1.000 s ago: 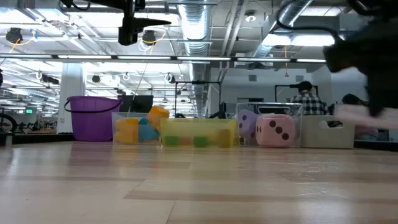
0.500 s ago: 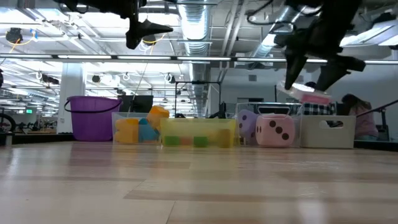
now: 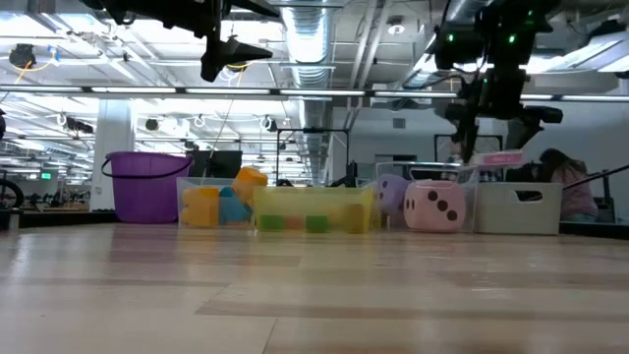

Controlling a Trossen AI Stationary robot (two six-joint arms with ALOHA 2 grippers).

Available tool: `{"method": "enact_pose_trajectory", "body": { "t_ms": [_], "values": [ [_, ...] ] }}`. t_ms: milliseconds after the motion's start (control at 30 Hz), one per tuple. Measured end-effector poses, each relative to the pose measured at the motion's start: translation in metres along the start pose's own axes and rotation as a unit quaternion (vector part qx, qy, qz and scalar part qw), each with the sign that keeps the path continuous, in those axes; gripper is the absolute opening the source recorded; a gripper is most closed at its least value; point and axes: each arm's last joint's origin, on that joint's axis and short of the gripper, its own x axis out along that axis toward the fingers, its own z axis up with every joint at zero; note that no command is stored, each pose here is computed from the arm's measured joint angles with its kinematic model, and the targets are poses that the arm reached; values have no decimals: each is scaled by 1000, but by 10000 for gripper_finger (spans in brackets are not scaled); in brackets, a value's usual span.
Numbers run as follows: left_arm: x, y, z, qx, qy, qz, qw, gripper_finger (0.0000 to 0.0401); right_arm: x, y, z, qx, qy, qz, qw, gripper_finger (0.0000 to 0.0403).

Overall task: Pick & Place Toys
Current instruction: Put the pink deck of cards into the gray bin, then return to Home Position

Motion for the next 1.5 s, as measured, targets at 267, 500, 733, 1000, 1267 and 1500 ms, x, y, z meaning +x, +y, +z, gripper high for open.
{"method": "enact_pose_trajectory", "body": {
  "t_ms": [267,500,733,1000,1267,1500],
  "values": [
    [0,0,0,-1,1,-1,1000,278,17,-25,34,10,-6,-48,999,298],
    [0,0,0,-41,1,-1,999,278,24,-40,50,-13,-3,-66,998,351],
    [0,0,0,-43,1,-1,999,278,21,-34,54,-75,-20,-19,997,386],
    [0,-5,6,-43,-29,-25,998,278,-71,0,11,-234,-193,250,920,379],
    [-3,-17,13,12,-79,-72,994,278,-139,-28,-47,-275,-217,454,819,379],
    [-2,-17,12,-55,-73,-77,993,278,-123,-42,-85,-234,-102,504,825,379]
  ]
}}
